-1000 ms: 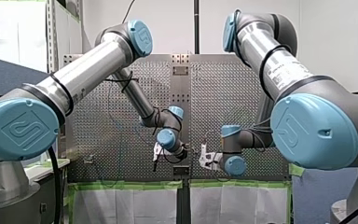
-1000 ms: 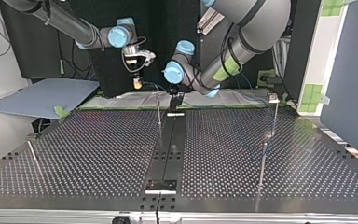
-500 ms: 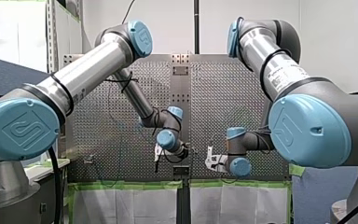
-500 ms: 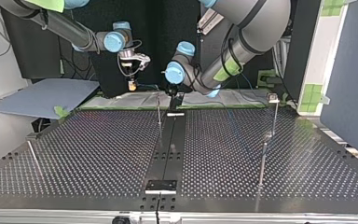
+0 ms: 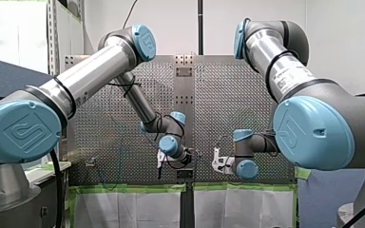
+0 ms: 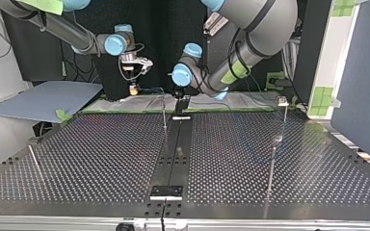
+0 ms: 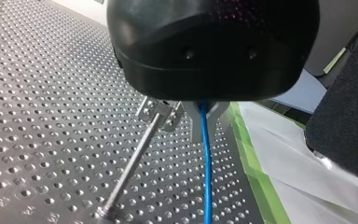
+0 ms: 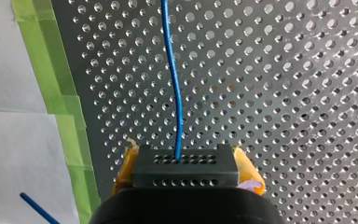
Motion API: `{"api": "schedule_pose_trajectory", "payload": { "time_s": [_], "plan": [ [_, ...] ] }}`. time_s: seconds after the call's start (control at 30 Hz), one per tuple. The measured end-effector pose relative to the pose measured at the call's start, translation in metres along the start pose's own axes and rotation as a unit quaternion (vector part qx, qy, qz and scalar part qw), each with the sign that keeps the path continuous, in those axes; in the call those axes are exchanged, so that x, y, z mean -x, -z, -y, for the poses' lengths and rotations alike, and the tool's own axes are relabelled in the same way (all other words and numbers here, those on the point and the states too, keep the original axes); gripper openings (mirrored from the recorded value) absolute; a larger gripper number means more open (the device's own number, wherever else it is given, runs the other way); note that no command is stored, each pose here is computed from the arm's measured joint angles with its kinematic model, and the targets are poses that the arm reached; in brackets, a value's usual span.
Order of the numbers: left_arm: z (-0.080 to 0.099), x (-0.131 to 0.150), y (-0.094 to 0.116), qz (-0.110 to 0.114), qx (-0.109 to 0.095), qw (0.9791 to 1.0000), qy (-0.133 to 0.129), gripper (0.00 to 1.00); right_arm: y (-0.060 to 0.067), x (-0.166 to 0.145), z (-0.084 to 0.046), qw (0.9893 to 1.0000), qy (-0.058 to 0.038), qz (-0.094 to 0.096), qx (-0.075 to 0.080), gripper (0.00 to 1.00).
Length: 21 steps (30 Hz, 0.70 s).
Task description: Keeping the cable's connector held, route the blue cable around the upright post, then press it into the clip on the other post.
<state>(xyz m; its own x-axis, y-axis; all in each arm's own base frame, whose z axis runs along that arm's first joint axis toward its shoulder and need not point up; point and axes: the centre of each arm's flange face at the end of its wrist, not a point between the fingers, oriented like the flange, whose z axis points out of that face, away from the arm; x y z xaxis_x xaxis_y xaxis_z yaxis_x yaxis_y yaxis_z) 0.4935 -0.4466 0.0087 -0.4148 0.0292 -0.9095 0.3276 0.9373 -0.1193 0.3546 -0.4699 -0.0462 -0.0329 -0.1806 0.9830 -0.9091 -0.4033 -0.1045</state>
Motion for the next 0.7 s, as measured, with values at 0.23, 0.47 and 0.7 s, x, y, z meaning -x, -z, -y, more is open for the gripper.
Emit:
{"api": "schedule_pose_trajectory", "payload": {
  "time_s": [0.23, 0.47, 0.7],
  "plan": [
    [-0.005, -0.012, -0.004, -0.005, 0.005, 1.0000, 0.005, 0.00, -0.005, -0.003, -0.007, 1.0000, -0.0004, -0.005, 0.004, 0.00],
    [-0.009, -0.009, -0.009, 0.008, 0.003, 0.9999, 0.014, 0.00, -0.010, -0.006, -0.012, 1.0000, 0.0005, -0.008, 0.004, 0.00],
    [-0.009, -0.008, -0.009, 0.009, -0.001, 0.9999, 0.010, 0.00, -0.015, -0.010, -0.019, 0.9999, -0.0014, -0.013, 0.007, 0.00]
  ]
}}
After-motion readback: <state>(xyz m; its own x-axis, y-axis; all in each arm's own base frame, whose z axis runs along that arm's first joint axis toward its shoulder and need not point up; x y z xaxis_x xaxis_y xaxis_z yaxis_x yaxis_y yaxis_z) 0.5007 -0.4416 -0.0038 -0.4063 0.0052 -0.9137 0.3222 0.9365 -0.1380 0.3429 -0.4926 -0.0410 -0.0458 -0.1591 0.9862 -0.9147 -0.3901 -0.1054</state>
